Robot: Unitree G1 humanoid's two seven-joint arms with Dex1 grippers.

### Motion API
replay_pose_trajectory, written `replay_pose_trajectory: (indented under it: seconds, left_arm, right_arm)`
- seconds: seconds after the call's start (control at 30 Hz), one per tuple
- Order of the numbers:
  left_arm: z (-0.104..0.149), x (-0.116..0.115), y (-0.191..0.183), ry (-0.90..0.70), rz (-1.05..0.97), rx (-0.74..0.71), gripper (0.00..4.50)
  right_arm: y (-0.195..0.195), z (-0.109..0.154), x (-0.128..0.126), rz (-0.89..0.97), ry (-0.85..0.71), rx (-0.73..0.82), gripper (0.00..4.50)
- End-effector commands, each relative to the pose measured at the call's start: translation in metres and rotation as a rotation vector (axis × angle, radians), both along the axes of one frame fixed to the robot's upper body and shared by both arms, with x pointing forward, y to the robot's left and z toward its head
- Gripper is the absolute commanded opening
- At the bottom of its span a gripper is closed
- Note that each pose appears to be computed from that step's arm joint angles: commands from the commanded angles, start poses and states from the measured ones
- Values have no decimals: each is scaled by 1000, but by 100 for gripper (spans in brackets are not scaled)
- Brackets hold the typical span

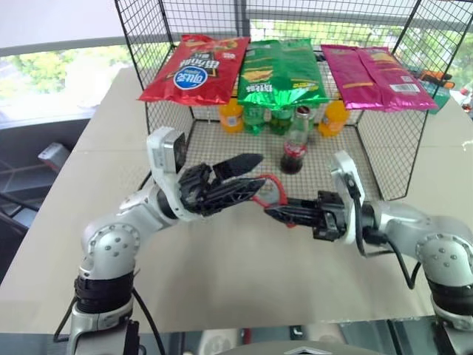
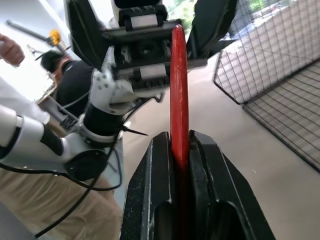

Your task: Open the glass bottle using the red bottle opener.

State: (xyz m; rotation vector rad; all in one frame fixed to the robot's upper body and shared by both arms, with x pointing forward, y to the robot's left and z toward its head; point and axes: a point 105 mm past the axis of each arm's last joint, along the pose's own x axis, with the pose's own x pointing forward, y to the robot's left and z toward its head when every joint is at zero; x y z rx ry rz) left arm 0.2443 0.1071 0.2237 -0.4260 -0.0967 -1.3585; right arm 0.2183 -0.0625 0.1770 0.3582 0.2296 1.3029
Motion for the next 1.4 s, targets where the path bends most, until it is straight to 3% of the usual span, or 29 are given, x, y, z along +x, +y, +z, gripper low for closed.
replay_pose_trajectory:
  seconds: [0.03, 0.13, 0.6, 0.9, 1.4]
  left_arm:
    - [-10, 29, 8, -137, 297, 167, 445]
    - [-27, 53, 7, -153, 435, 276, 445]
    - [-36, 108, -54, -282, 407, 339, 445]
    - [-30, 107, -91, -356, 335, 297, 445]
    - [-15, 138, -114, -355, 463, 284, 445]
  right_arm:
    - [-36, -10, 7, -234, -49, -53, 0]
    - [-48, -23, -2, -340, -42, -89, 0]
    - [-49, -10, -5, -448, -117, -105, 0]
    - [-56, -8, -4, -469, -137, -135, 0]
    - [-72, -17, -14, -575, -180, -185, 0]
